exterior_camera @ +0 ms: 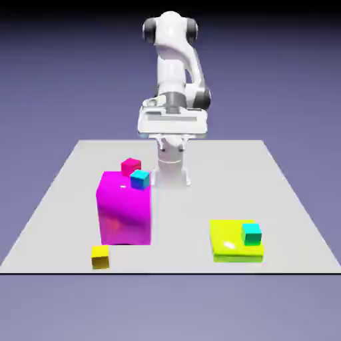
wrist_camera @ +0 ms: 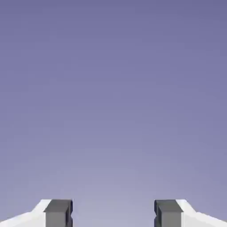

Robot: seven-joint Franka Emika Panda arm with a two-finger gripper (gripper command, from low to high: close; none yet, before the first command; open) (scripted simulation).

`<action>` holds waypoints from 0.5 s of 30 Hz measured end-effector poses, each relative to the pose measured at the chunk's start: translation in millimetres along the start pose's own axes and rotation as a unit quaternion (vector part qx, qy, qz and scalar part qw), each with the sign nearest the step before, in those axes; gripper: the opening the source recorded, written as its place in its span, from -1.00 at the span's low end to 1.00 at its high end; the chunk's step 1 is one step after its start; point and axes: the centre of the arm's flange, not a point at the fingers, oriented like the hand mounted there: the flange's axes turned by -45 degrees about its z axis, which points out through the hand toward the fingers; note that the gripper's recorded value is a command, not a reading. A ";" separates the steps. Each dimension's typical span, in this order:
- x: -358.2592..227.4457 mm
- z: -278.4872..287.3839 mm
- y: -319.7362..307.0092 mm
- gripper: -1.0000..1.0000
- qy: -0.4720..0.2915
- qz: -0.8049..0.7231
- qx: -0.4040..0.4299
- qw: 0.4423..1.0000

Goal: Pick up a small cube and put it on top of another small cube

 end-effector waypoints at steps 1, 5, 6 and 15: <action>2.7 9.9 6.0 0.00 -0.017 0.000 0.000 1.000; 9.2 51.2 31.6 0.00 -0.087 -0.001 0.002 0.996; 9.7 61.8 38.4 0.00 -0.104 -0.002 0.002 0.995; -4.6 156.5 105.6 0.00 -0.255 -0.009 0.008 0.967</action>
